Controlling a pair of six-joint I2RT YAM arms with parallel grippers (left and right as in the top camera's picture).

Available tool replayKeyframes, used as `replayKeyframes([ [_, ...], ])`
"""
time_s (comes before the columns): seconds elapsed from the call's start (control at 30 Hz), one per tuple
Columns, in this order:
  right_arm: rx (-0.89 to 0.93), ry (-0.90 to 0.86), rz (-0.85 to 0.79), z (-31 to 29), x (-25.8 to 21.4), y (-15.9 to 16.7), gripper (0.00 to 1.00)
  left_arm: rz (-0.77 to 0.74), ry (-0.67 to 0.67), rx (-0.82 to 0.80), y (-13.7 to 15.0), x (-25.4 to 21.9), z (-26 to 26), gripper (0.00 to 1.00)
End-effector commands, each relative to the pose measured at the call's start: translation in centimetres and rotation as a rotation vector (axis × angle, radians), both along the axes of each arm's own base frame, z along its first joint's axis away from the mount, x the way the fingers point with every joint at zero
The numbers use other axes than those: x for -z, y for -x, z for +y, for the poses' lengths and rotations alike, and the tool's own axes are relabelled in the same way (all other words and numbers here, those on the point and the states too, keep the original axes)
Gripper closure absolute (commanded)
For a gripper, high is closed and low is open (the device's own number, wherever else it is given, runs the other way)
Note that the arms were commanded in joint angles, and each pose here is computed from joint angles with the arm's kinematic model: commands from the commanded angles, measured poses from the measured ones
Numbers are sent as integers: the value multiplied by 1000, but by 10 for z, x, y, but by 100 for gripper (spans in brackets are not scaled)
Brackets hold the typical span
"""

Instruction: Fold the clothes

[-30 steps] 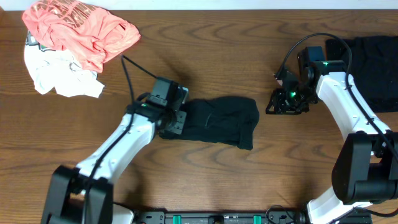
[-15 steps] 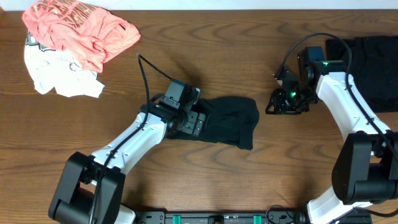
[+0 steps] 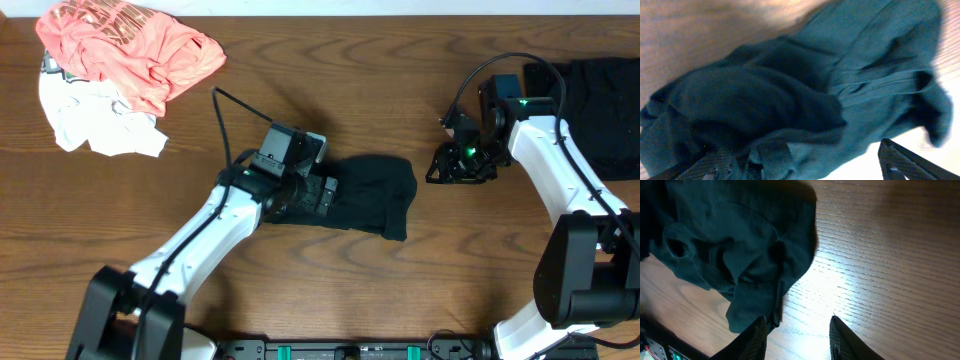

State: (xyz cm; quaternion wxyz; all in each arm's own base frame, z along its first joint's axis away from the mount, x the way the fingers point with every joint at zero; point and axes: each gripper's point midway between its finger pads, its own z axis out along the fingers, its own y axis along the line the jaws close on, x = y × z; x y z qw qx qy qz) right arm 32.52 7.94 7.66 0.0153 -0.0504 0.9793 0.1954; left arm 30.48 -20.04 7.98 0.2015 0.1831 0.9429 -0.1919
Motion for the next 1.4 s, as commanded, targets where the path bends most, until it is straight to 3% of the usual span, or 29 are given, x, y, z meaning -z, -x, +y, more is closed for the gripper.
replayKeyframes([
  [0.0,-4,-15,-7,0,-1,-3,61,-43,105,16,-4,-34,-15,6],
  [0.2,-4,-15,-11,0,-1,-4,61,-29,166,-21,-4,-45,-19,6],
  [0.4,-7,-14,-14,-1,-1,-5,61,-6,168,-151,-21,-42,12,9],
  [0.63,-16,-15,-28,-1,-1,-7,59,51,5,-305,-20,-20,65,14],
  [1.13,-15,-14,-7,-1,0,-2,58,88,-41,-271,-28,14,63,15],
  [1.37,-15,-15,-10,-1,-1,-3,58,107,-6,-193,-20,18,37,15],
])
